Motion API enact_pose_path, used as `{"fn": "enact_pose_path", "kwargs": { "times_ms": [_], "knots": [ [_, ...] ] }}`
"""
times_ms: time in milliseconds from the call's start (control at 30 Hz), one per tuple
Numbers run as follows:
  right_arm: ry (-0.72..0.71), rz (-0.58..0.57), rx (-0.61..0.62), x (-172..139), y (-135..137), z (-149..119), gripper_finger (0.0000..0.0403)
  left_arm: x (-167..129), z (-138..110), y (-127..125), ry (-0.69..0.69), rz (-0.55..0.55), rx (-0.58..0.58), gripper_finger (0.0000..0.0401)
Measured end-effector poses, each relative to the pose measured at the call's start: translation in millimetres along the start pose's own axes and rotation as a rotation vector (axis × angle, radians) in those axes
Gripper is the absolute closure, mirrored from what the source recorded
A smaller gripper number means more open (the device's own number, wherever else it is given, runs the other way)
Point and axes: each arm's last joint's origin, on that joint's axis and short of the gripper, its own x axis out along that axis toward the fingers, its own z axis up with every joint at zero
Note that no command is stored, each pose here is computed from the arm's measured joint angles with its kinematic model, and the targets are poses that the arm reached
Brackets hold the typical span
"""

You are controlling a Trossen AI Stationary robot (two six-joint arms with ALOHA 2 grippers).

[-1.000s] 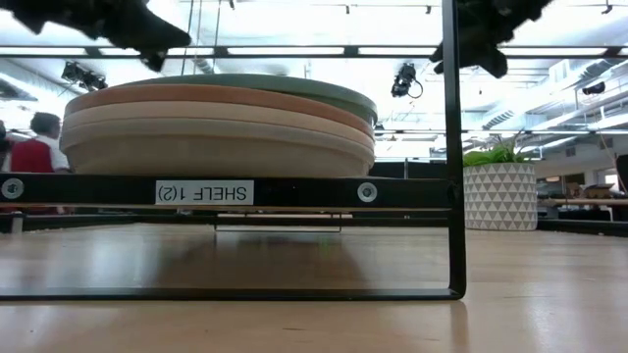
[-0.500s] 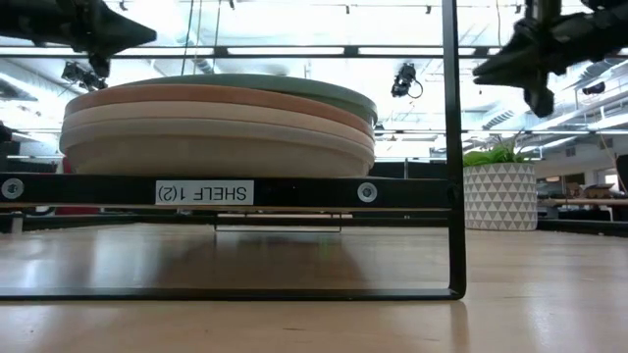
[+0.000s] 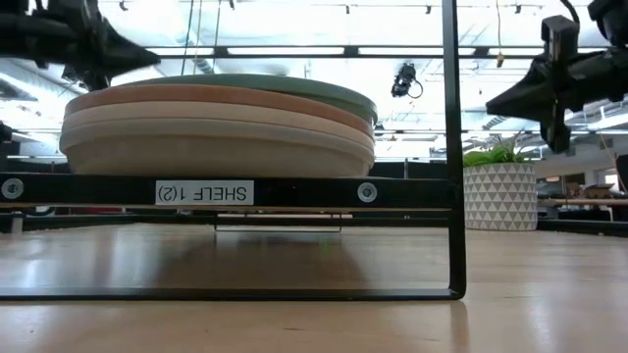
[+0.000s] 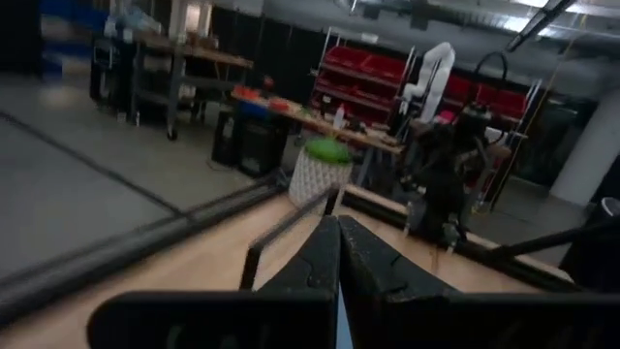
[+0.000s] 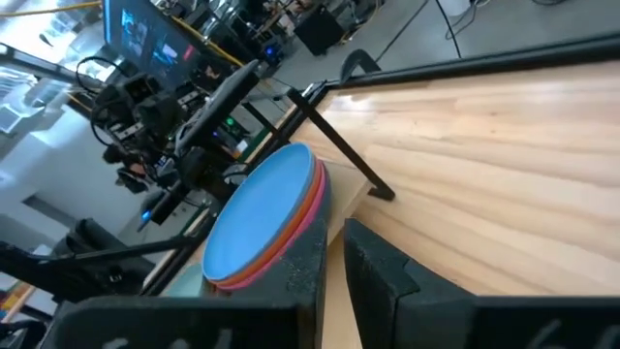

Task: Place and stack plates onto a shelf
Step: Return to Home Position

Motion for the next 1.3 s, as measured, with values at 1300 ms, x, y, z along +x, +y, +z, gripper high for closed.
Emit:
{"fn": "enact_pose_path", "kwargs": {
  "times_ms": [1300],
  "knots": [
    [0.045,-0.001,-0.744,7.0,-14.0,-16.9,0.0357,4.3,-35.2,10.1,0.191,0.114,-0.175,0.0377]
  ]
}}
